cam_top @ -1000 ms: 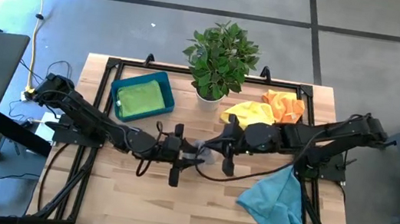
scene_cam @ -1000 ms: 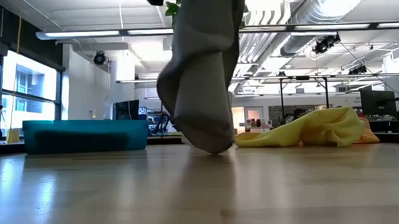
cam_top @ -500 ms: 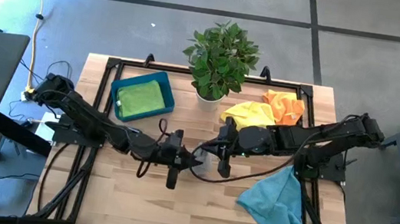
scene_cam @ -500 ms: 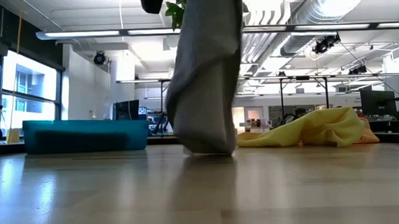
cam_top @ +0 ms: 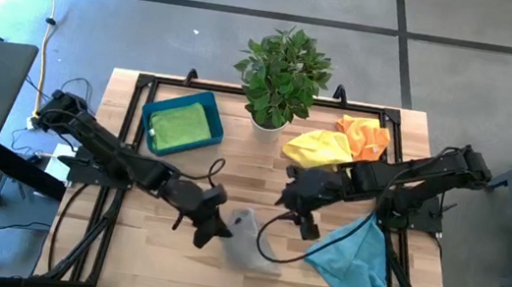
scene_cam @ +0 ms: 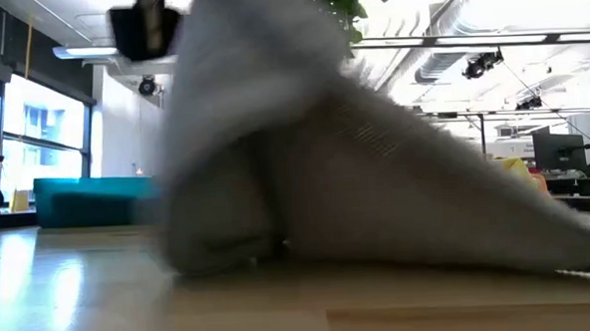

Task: Fold microfiber towels
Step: Fold the gray towel

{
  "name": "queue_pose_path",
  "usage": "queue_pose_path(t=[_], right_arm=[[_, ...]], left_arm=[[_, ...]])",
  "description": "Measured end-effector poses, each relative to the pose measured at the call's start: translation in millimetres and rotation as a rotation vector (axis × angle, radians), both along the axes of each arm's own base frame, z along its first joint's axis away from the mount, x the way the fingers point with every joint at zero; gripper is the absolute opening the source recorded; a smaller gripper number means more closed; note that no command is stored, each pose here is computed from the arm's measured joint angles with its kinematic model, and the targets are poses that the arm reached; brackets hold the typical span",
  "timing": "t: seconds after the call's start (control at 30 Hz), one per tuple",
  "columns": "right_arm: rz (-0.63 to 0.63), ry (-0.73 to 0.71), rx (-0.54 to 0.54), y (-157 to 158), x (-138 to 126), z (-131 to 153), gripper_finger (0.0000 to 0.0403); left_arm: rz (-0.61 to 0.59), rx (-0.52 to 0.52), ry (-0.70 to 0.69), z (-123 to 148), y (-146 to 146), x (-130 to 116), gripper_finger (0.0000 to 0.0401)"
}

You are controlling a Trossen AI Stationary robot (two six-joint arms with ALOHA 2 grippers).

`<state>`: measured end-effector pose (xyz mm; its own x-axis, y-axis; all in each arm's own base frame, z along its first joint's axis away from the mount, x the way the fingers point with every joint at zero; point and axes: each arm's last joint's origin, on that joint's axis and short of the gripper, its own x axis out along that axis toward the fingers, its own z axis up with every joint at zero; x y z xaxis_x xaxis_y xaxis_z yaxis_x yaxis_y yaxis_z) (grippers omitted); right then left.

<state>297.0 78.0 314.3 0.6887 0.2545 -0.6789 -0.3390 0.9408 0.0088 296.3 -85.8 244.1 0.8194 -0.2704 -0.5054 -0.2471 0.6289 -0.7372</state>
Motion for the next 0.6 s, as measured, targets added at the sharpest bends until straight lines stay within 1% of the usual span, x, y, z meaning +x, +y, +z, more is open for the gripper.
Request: queue_pose_path(t=[0.07,0.17,0.27,0.33,0.4,0.5,0.6], right_arm=[[0.036,-0.064,-0.026,1.8,7.6,0.2,0.0162],[0.067,-0.167,-0.032,6.6,25.3,-3.5,0.0155],[0.105,-0.221,-0.022,12.0,43.1,-14.4,0.015],[0.131,-0.233,-0.029,14.7,51.9,-23.3,0.0149],[0.137,-0.256,-0.033,16.6,59.3,-29.0,0.0149],[0.119,-0.24,-0.014,17.1,62.0,-33.3,0.0149],[0.048,-0.189,0.033,15.7,59.2,-33.7,0.0149]], left_arm=[[-0.014,-0.023,0.086,-6.2,3.9,-3.1,0.0001],[-0.015,-0.018,0.143,-10.6,9.3,-5.0,0.0001],[-0.036,-0.021,0.138,-10.2,12.1,-4.1,0.0001],[-0.078,0.004,0.1,-8.2,12.5,-2.6,0.0001],[-0.087,0.026,0.083,-7.5,12.8,-1.9,0.0001],[-0.032,0.046,0.078,-7.5,16.8,-0.7,0.0001],[0.07,0.09,0.053,-6.2,23.8,1.9,0.0001]])
